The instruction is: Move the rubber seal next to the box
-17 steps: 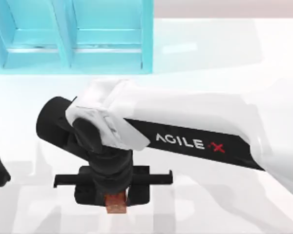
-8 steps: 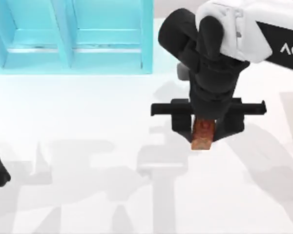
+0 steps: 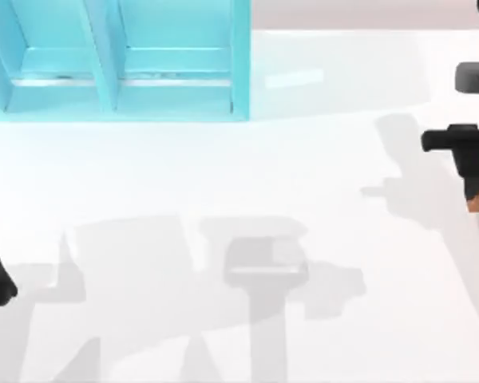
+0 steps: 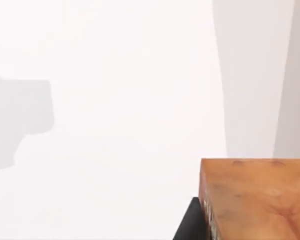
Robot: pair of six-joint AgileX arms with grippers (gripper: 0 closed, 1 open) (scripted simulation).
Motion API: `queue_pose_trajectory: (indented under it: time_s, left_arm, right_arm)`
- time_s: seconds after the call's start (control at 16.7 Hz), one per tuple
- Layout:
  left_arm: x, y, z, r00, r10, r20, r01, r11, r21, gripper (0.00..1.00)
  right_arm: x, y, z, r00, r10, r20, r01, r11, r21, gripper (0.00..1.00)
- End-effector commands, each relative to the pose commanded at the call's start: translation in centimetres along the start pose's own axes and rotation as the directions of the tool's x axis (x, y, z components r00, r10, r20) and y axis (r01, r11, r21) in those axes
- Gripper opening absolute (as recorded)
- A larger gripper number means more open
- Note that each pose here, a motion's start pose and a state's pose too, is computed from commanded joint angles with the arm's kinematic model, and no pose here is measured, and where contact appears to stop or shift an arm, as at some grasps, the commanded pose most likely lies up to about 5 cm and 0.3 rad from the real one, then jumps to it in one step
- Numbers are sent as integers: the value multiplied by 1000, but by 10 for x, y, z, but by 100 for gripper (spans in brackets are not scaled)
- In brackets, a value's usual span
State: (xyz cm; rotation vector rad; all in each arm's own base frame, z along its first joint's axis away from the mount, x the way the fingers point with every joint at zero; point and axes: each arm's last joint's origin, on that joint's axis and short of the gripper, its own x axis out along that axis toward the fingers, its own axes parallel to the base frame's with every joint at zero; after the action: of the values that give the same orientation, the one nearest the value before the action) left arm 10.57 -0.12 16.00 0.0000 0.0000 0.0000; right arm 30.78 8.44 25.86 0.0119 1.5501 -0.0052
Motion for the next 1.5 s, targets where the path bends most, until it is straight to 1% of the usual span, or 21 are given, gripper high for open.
queue_pose_trajectory:
  time_s: [0.12,0.24,0.6,0.72,0.9,1.08,1.26,1.5]
  left_arm:
    - [0,0,0,1000,0,0,0,1000,0,100]
    - [0,0,0,1000,0,0,0,1000,0,100]
    - [0,0,0,1000,0,0,0,1000,0,100]
    - [0,0,0,1000,0,0,0,1000,0,100]
    - [0,0,0,1000,0,0,0,1000,0,100]
    - [0,0,0,1000,0,0,0,1000,0,100]
    - [0,0,0,1000,0,0,0,1000,0,100]
    - [0,0,0,1000,0,0,0,1000,0,100]
  right_arm:
    - [-4,-30,-11,1000,-3,-9,3,1000,0,0]
    - [-6,-46,-19,1000,-5,-19,5,1000,-1,0]
    - [-6,-48,-20,1000,-6,-20,6,1000,-3,0]
    - [-10,-47,-16,1000,21,21,-21,1000,-2,0]
    - [-16,-42,-4,987,85,139,-83,996,-22,0]
    - [-21,-38,4,967,120,223,-111,992,-52,0]
    - [-26,-38,9,948,140,286,-126,990,-70,0]
    - [-19,-46,12,946,132,295,-123,991,-50,0]
